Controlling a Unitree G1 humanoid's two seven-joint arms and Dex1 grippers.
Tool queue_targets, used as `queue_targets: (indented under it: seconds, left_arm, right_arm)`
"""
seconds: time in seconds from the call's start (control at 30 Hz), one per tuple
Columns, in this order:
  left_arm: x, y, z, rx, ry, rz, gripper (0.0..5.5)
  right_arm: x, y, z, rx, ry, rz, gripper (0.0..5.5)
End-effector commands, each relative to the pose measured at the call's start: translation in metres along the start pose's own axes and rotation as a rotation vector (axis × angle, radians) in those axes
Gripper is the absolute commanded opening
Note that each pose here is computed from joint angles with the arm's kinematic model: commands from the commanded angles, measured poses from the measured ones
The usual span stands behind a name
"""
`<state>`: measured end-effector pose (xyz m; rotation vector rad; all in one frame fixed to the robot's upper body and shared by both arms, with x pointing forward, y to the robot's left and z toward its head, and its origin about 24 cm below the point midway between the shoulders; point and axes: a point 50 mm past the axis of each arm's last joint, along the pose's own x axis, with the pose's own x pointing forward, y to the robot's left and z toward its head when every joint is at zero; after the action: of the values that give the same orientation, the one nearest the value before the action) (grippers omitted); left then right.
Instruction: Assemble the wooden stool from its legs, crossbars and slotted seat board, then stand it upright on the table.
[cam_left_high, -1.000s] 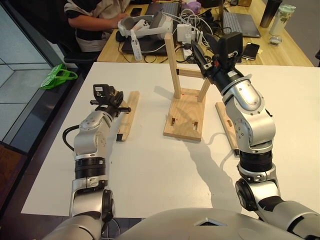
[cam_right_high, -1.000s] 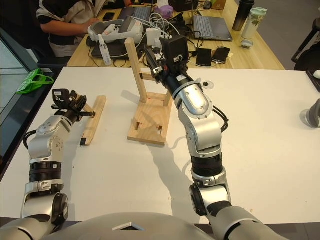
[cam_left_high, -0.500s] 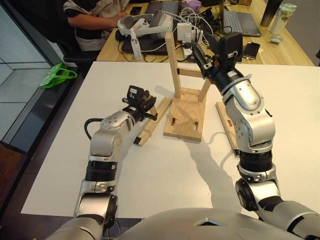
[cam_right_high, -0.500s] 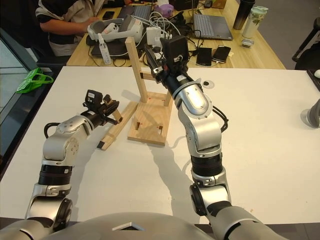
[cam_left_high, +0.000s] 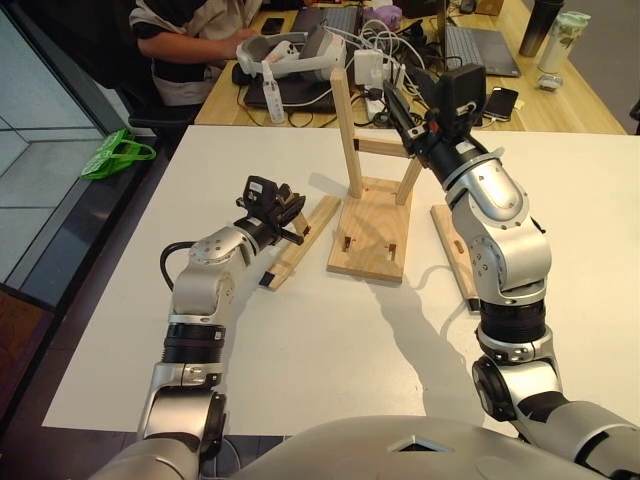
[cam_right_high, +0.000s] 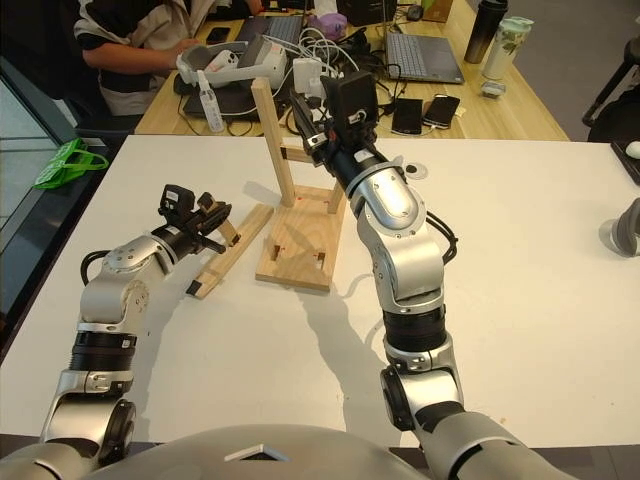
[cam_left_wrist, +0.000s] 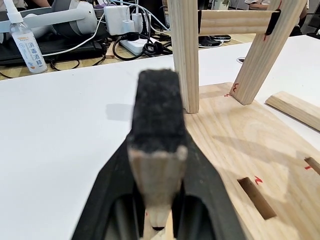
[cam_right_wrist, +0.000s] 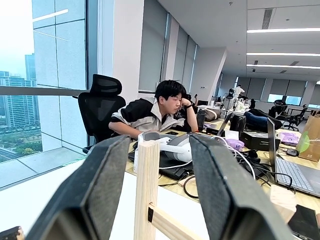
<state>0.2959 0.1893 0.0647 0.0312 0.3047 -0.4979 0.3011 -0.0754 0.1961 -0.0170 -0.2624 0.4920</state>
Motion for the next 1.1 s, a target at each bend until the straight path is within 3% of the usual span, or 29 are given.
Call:
queue_targets:
  seconds: [0.03, 0.6, 0.93, 1.1]
  left_arm:
    - [-0.017, 0.001, -0.073, -0.067, 0.357, 0.004, 0.4]
    - [-0.021, 0.005, -0.082, -0.011, 0.465, -0.008, 0.4]
    - [-0.01, 0.008, -0.034, -0.038, 0.251, 0.017, 0.4]
    - [-0.011, 0.005, -0.004, -0.005, 0.167, 0.008, 1.3]
  right_arm:
    - [0.003, 0.001, 0.007, -0.014, -0.018, 0.014, 2.2]
    - [0.002, 0.002, 0.006, -0.012, -0.013, 0.011, 2.2]
    - [0.002, 0.001, 0.005, -0.018, -0.01, 0.009, 2.2]
    - [0.002, 0.002, 0.005, -0.021, -0.01, 0.012, 2.2]
